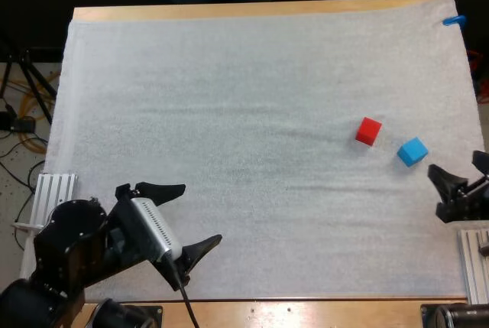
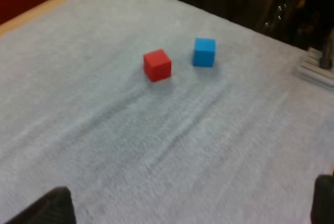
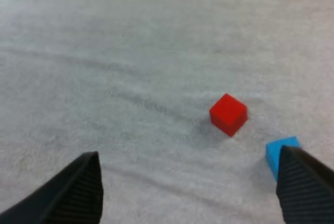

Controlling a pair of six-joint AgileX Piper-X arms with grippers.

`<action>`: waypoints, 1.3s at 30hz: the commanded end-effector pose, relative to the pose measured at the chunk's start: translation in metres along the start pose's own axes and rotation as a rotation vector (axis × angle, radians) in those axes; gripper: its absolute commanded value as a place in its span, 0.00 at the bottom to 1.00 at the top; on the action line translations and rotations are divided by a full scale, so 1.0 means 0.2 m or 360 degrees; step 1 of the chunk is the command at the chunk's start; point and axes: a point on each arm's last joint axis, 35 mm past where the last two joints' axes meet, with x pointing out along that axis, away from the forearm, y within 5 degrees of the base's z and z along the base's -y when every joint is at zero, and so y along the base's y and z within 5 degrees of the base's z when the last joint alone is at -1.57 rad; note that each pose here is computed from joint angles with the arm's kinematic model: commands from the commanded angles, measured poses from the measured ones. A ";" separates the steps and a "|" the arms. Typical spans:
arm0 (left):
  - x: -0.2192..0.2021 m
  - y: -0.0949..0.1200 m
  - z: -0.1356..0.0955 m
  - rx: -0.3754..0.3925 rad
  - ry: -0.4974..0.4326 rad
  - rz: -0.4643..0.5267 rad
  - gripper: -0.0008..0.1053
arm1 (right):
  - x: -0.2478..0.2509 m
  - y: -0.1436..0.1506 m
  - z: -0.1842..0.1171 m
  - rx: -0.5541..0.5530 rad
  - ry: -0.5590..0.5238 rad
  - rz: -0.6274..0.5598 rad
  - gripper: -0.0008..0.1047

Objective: Stack red cube on blue cube

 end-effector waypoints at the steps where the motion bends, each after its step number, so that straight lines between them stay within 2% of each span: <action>1: 0.00 0.00 0.01 0.0027 -0.0005 0.0019 0.83 | 0.02 0.00 0.03 -0.0037 -0.0008 0.0051 0.65; 8: 0.03 0.02 0.02 0.0018 0.0035 0.0097 0.83 | 0.24 -0.02 0.13 -0.0143 0.0239 -0.0014 0.65; 15: 0.04 0.02 0.02 0.0029 0.0036 0.0112 0.83 | 0.65 -0.01 0.21 -0.0283 0.0559 -0.0111 0.65; 19: 0.04 0.02 0.02 0.0029 0.0036 0.0112 0.83 | 0.88 -0.02 0.23 -0.0300 0.0711 -0.0078 0.65; 27: 0.04 0.02 0.02 0.0029 0.0036 0.0112 0.83 | 1.30 -0.05 0.17 -0.0316 0.0950 -0.0084 0.65; 34: 0.04 0.02 0.02 0.0026 0.0041 0.0112 0.83 | 1.54 -0.05 0.06 -0.0307 0.1067 -0.0085 0.65; 39: 0.04 0.02 0.01 0.0016 0.0063 0.0112 0.83 | 1.66 -0.07 -0.01 -0.0233 0.1100 -0.0106 0.65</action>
